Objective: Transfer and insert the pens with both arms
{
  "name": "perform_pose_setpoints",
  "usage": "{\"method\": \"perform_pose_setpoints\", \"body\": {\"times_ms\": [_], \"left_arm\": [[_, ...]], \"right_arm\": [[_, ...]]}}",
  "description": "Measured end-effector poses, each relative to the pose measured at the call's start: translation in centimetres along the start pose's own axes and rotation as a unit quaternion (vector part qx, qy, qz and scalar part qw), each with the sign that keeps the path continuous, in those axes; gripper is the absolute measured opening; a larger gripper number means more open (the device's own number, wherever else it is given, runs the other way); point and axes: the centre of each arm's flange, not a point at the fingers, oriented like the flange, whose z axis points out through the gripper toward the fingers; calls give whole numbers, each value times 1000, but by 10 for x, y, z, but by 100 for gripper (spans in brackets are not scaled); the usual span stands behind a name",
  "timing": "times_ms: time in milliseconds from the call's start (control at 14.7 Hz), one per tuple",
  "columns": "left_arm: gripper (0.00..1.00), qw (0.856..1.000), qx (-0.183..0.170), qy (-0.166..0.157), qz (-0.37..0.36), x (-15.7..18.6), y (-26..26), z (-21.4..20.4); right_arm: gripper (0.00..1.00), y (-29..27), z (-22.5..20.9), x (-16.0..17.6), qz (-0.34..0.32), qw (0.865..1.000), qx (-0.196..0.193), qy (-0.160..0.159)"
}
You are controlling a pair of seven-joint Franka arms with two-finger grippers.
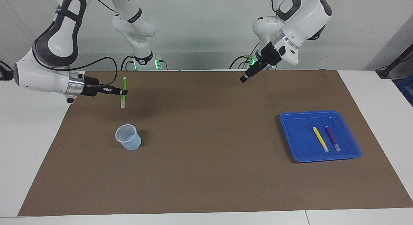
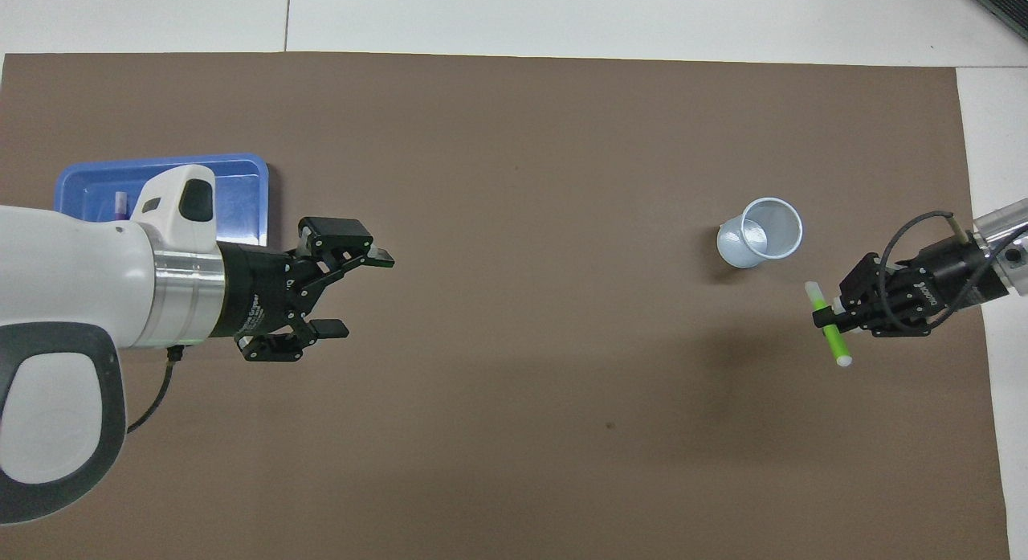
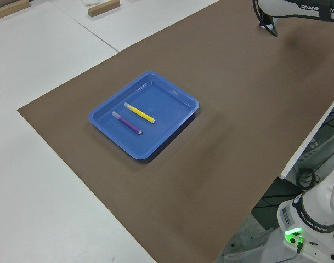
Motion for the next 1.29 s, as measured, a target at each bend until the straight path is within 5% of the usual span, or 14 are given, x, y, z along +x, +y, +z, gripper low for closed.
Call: {"method": "perform_pose_setpoints", "body": {"times_ms": [408,679,1290], "left_arm": [[100,994,52,99,17,43,-19,-31],[100,982,99,150,64,73,-38,-50],[100,940,245,150,187,168,-66,-14]], "right_arm": [[18,-4,-13,26,-3,1000,17,25],[18,1,-2,48,5,999,34,10],[18,-15,-7,88,62,996,58,-19]]}}
